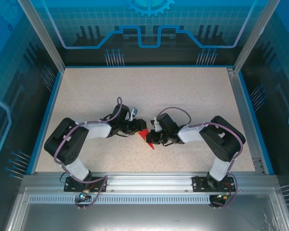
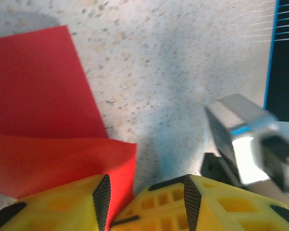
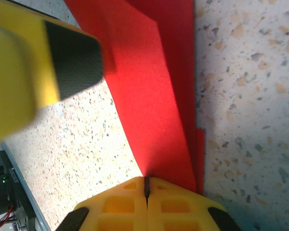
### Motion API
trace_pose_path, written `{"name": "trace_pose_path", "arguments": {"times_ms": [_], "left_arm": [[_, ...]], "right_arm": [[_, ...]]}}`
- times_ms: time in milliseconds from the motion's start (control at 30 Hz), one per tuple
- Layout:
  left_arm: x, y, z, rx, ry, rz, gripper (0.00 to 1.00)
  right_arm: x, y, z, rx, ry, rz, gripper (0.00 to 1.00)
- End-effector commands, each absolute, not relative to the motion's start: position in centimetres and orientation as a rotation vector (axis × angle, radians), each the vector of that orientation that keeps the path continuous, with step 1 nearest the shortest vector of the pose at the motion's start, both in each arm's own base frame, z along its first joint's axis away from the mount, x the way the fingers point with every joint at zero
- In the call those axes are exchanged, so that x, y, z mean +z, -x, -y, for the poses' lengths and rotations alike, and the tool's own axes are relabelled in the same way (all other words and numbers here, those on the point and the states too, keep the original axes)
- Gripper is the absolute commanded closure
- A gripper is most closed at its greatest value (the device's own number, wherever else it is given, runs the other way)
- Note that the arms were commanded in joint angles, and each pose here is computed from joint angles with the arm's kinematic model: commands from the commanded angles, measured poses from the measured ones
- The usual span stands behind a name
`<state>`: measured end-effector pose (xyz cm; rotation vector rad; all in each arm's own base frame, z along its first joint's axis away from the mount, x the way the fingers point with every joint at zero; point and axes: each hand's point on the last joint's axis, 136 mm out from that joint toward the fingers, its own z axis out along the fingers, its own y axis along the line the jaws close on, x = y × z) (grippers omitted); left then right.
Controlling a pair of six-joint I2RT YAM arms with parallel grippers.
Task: Fold a paper plane with a square sheet of paper (pick it up from the middle)
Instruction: Fold the wing for the fifth time at the center of the table.
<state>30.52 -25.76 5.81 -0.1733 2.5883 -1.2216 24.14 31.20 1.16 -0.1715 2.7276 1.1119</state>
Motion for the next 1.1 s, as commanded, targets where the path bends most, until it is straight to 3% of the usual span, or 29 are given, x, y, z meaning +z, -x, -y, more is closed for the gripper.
{"name": "trace_pose_path", "arguments": {"times_ms": [0, 467, 1067], "left_arm": [[7.3, -30.6, 25.6, -1.205, 0.135, -2.554, 0.53], [4.2, -31.9, 26.2, -1.195, 0.156, -2.569, 0.54], [1.1, -35.0, 22.0, -1.039, 0.298, -2.616, 0.55]], "right_arm": [[-3.1, -21.7, -28.1, 0.954, 0.077, -2.913, 0.95], [-4.1, -21.1, -27.5, 0.912, 0.049, -2.967, 0.96], [-4.2, -20.5, -26.8, 0.844, 0.115, -3.015, 1.00]]}}
